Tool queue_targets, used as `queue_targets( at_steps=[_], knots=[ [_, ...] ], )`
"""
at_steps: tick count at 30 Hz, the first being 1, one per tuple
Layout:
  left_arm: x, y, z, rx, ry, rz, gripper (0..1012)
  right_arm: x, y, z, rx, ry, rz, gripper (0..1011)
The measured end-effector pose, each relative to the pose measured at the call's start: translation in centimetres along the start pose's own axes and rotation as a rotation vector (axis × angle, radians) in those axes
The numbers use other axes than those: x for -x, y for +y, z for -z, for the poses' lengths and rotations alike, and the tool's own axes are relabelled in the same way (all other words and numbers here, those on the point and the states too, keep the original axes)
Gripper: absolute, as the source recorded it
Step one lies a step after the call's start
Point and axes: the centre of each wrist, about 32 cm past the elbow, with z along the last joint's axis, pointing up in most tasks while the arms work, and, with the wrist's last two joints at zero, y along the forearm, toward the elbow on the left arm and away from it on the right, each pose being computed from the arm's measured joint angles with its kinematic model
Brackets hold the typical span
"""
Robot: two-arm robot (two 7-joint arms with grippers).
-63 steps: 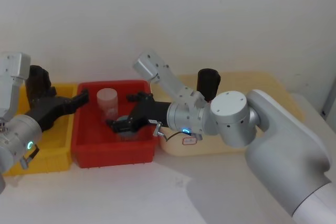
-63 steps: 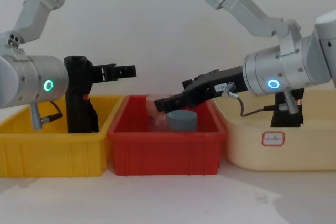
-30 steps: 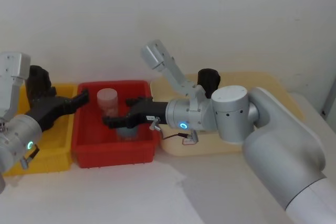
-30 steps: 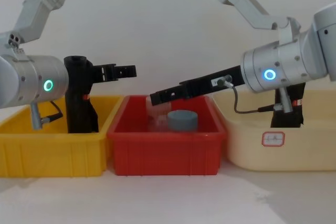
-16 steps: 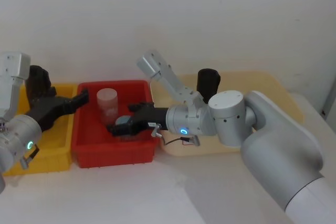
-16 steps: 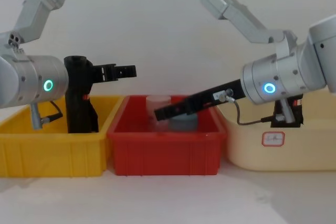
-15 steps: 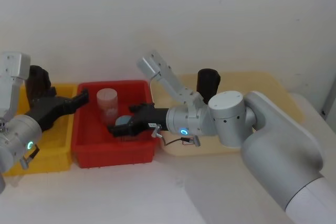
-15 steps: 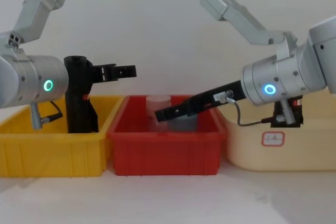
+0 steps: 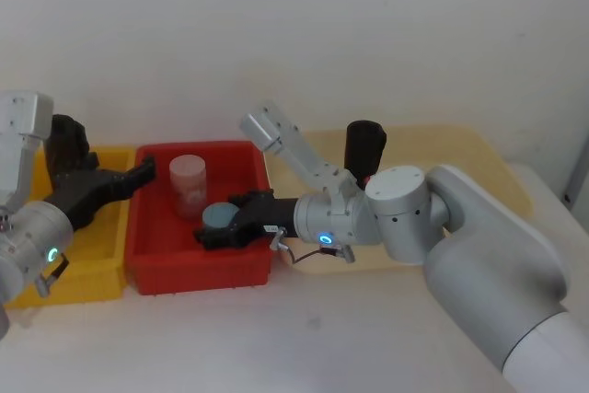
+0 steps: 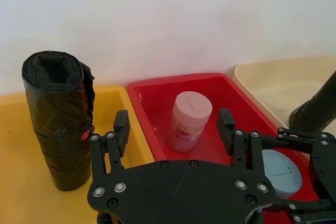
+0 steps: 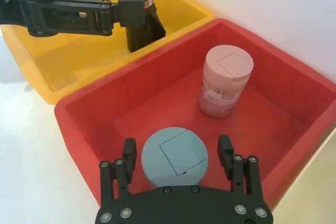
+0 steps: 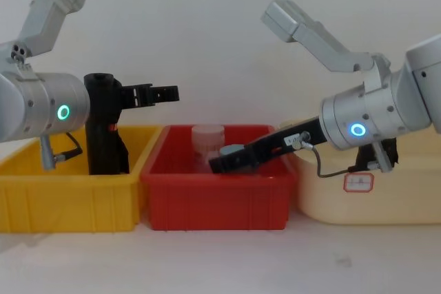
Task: Pick up the garbage bag with the one hand and transfer it to the other hand.
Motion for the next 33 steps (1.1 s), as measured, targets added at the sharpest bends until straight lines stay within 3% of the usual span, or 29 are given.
queue_targets(
  at_steps=[12,26,33],
  knots=[
    [0.00,0.00,0.00,0.000,0.000,0.000,1001,0.0,0.1,0.1,-0.005,-0.011,0.010,666],
    [0.00,0.00,0.00,0.000,0.000,0.000,1001,0.0,-0.3,-0.9,-0.062,0.003,0.009,659],
    [0.00,0.00,0.00,0.000,0.000,0.000,1001,-0.5,-1.6,-2.5,-0.148,0.018,0.038,659]
  ],
)
